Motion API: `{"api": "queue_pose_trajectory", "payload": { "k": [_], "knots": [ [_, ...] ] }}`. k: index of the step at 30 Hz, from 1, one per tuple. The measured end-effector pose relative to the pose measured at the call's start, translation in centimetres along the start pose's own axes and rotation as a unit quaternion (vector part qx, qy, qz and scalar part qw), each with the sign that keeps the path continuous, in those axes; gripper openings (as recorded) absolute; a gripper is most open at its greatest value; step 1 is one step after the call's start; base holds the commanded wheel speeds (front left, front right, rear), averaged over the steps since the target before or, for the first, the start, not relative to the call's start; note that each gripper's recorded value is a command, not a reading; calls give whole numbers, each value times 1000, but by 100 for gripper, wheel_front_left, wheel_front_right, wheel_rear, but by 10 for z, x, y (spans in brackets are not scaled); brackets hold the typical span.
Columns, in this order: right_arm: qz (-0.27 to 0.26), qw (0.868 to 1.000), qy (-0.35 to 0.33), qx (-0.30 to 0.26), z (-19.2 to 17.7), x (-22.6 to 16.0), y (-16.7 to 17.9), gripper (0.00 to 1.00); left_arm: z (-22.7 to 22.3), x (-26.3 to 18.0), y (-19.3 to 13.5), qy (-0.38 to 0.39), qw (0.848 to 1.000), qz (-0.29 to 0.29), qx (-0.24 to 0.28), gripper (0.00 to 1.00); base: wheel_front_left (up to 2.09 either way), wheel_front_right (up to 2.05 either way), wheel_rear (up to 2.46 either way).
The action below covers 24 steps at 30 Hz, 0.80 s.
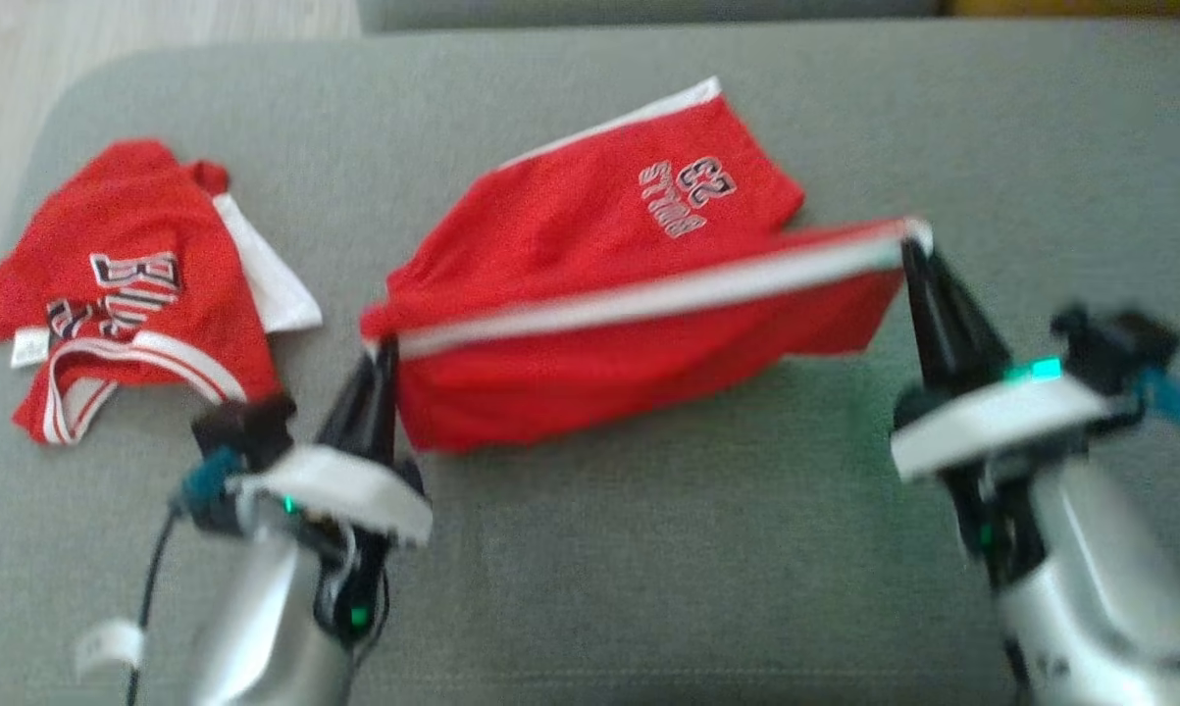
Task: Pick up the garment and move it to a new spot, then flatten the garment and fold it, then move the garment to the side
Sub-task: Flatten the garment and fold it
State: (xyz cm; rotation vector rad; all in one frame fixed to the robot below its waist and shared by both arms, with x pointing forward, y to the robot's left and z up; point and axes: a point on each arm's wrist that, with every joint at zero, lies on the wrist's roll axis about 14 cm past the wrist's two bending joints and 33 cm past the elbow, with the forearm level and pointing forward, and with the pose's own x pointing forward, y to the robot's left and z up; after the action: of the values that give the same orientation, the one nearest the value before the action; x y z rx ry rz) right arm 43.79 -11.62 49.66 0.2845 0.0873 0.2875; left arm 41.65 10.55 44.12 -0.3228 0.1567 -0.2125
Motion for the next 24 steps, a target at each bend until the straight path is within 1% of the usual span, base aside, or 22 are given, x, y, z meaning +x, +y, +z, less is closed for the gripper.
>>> {"api": "queue_pose_trajectory", "payload": {
  "k": [4, 12, 18, 24],
  "knots": [
    [15, 1000, 9, -23, 3, 47, -1, 0, 10, 27, 10, -10, 1000, 6, -9, 0, 0, 0, 0],
    [26, 997, 44, -56, -16, 125, -6, 0, 12, 70, 35, -10, 999, 35, -34, 0, 0, 0, 0],
    [28, 994, 75, -74, -39, 166, -11, 0, 9, 91, 48, -5, 998, 49, -40, 0, 0, 0, 0],
    [24, 991, 93, -88, -59, 193, -18, 0, 0, 108, 56, 10, 998, 60, -31, 0, 0, 0, 0]
  ]
}}
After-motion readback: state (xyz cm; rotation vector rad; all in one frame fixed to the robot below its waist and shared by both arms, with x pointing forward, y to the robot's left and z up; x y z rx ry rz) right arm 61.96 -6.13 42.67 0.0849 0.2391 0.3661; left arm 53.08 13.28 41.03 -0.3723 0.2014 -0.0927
